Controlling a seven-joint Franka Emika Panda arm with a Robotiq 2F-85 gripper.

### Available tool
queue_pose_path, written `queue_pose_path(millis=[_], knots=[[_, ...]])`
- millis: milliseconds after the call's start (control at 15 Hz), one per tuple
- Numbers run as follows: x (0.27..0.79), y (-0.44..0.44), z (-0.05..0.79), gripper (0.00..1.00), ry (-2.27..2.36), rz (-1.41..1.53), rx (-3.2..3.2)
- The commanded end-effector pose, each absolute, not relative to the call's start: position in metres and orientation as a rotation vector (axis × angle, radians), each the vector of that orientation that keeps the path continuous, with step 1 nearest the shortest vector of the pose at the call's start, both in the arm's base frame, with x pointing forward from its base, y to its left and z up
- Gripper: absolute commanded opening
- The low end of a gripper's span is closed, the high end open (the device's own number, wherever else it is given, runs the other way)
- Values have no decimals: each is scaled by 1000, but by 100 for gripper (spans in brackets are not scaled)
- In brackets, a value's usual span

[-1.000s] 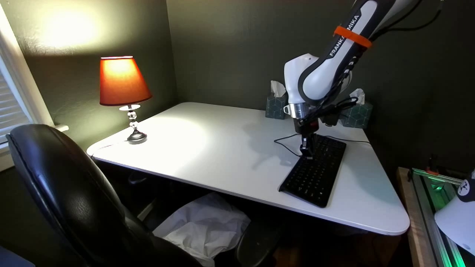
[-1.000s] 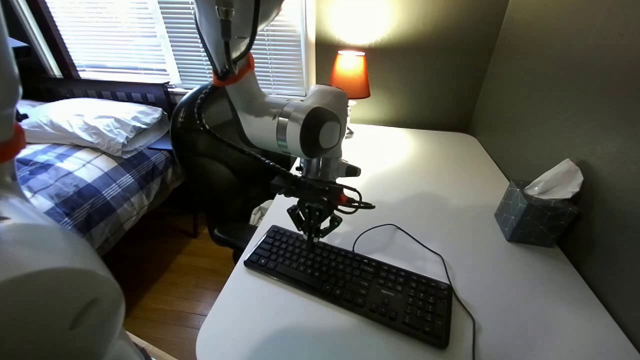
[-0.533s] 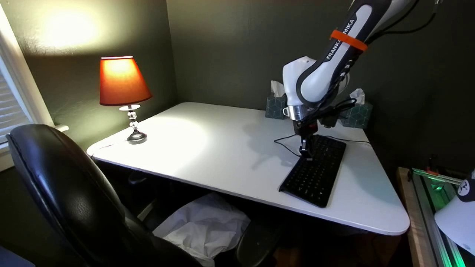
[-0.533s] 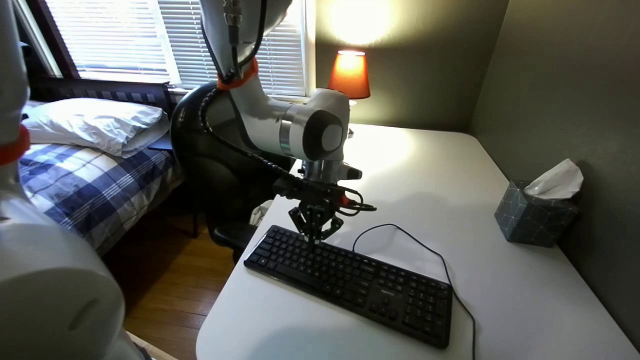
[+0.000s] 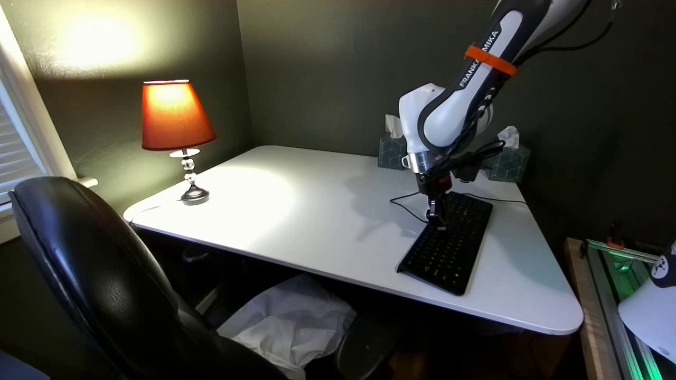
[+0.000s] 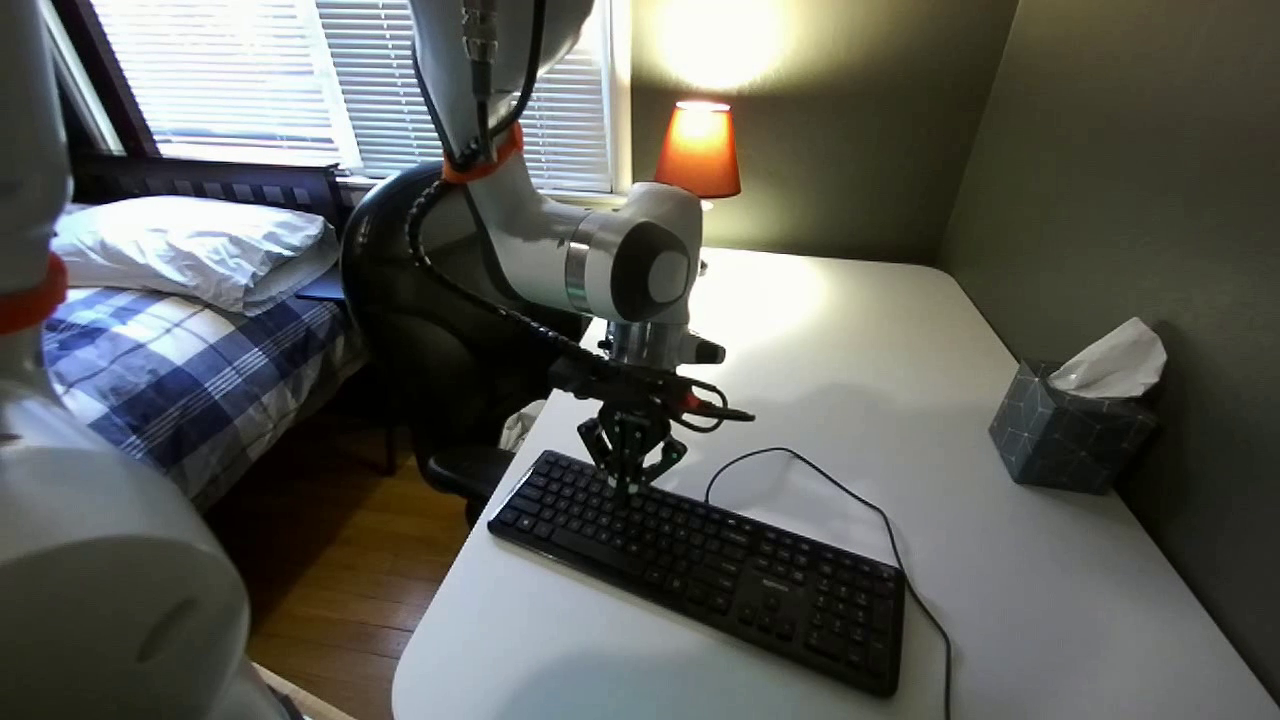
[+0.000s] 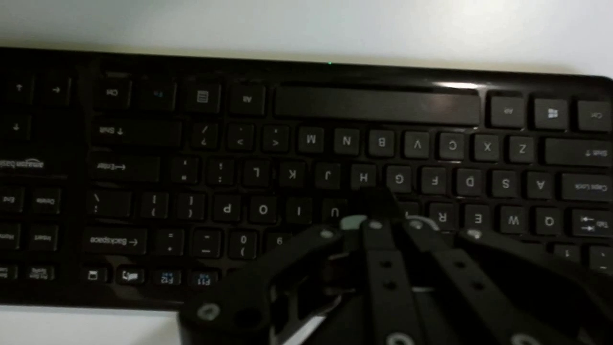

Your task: Press the button on the keyboard

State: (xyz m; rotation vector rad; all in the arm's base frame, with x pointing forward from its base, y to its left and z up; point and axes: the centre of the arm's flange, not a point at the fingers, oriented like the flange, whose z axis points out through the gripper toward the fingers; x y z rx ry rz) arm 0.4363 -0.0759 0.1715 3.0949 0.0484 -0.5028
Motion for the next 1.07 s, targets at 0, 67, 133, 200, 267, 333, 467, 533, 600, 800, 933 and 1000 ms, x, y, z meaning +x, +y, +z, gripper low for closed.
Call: queue_pose_path(millis=[0, 67, 133, 200, 267, 333, 467, 533, 600, 800, 933, 1000], knots=[[441, -78, 168, 0, 39, -564, 3079], [441, -78, 167, 0, 40, -572, 3079], [442, -78, 167, 0, 41, -577, 3079], [442, -78, 166, 0, 41, -580, 3080], [443, -78, 165, 0, 41, -584, 3081], [443, -78, 165, 0, 41, -589, 3080], [444, -78, 163, 0, 42, -598, 3077], [444, -79, 162, 0, 41, -599, 3077], [445, -79, 161, 0, 41, -600, 3077], [446, -78, 160, 0, 43, -600, 3077], [447, -77, 159, 0, 46, -605, 3076], [447, -77, 158, 0, 46, -607, 3076]])
